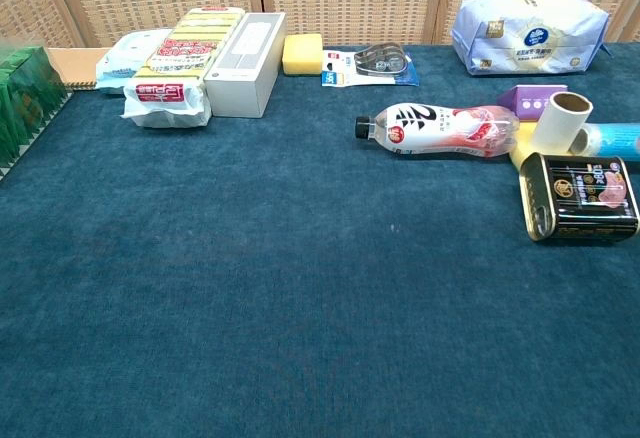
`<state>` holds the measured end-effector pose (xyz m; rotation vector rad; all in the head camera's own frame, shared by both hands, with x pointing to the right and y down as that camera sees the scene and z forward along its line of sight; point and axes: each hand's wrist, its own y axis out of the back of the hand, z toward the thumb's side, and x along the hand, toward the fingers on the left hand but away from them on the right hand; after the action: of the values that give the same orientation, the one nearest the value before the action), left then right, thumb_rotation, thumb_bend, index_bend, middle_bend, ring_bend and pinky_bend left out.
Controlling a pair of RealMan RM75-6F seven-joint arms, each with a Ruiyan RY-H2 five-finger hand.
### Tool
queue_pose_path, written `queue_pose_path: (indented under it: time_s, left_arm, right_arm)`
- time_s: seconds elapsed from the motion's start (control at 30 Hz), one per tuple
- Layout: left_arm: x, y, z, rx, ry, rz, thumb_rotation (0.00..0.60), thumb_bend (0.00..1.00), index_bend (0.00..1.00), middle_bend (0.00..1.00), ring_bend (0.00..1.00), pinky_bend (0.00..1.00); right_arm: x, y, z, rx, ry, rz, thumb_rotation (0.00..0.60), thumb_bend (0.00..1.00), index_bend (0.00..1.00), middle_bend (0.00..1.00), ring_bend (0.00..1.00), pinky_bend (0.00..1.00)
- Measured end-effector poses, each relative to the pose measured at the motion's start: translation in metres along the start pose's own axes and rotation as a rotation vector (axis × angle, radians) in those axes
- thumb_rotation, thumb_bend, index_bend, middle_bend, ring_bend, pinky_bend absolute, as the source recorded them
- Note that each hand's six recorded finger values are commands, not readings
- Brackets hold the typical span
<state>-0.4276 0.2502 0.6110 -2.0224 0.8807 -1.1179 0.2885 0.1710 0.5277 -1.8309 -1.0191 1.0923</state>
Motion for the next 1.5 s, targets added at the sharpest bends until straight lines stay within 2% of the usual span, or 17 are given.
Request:
queue_pose_path:
  time_s: [0.1,0.2,0.3,0.37,0.43,0.53,0.67,0.77,0.93,1.23,1.5]
  left_arm:
    - [0.001,-0.004,0.005,0.006,-0.014,-0.011,0.445,0.00,0.01,0.00,0.03,0.15]
    - [0.001,-0.004,0.007,0.007,-0.014,-0.009,0.443,0.00,0.01,0.00,0.03,0.15]
    - [0.000,-0.001,0.005,0.008,-0.004,0.002,0.439,0.00,0.01,0.00,0.03,0.15]
    - [-0.001,0.000,0.003,0.008,0.003,0.006,0.443,0.00,0.01,0.00,0.03,0.15]
    - [-0.001,0.001,0.001,0.008,0.010,0.008,0.444,0.00,0.01,0.00,0.03,0.15]
    - [0.000,-0.001,-0.001,0.009,0.014,0.000,0.440,0.00,0.01,0.00,0.03,0.15]
    - [0.000,-0.008,0.005,0.002,-0.011,-0.023,0.442,0.00,0.01,0.00,0.03,0.15]
    - [0.000,-0.006,0.004,0.006,-0.006,-0.012,0.442,0.00,0.01,0.00,0.03,0.15]
    - [0.000,-0.002,0.002,0.009,0.004,-0.003,0.442,0.00,0.01,0.00,0.03,0.15]
    - [0.001,-0.004,0.000,0.007,0.009,-0.012,0.442,0.00,0.01,0.00,0.03,0.15]
    - [0.002,0.001,-0.001,-0.003,0.004,0.007,0.447,0.00,0.01,0.00,0.03,0.15]
  right_arm:
    - [-0.004,0.005,-0.014,-0.023,-0.077,-0.039,0.600,0.49,0.78,0.95,1.00,1.00]
    - [-0.004,-0.003,-0.014,-0.049,-0.089,-0.007,0.600,0.48,0.78,0.95,1.00,1.00]
    - [0.000,-0.017,0.002,-0.049,-0.001,0.080,0.600,0.48,0.78,0.95,1.00,1.00]
    - [0.006,-0.025,0.018,-0.030,0.091,0.135,0.600,0.48,0.78,0.95,1.00,1.00]
    - [0.011,-0.027,0.030,-0.001,0.167,0.154,0.600,0.48,0.78,0.95,1.00,1.00]
    - [0.013,-0.023,0.034,0.026,0.202,0.137,0.600,0.48,0.78,0.95,1.00,1.00]
    - [0.000,-0.004,0.024,0.001,0.129,0.033,0.600,0.48,0.78,0.95,1.00,1.00]
    - [-0.010,0.004,0.018,-0.043,0.081,-0.006,0.600,0.48,0.78,0.95,1.00,1.00]
    - [-0.037,0.000,0.030,-0.078,0.102,0.009,0.600,0.48,0.78,0.95,1.00,1.00]
    - [-0.098,0.000,0.023,-0.196,0.005,0.021,0.600,0.48,0.78,0.96,1.00,1.00]
    - [-0.128,-0.004,0.011,-0.212,-0.040,0.032,0.600,0.48,0.78,0.96,1.00,1.00]
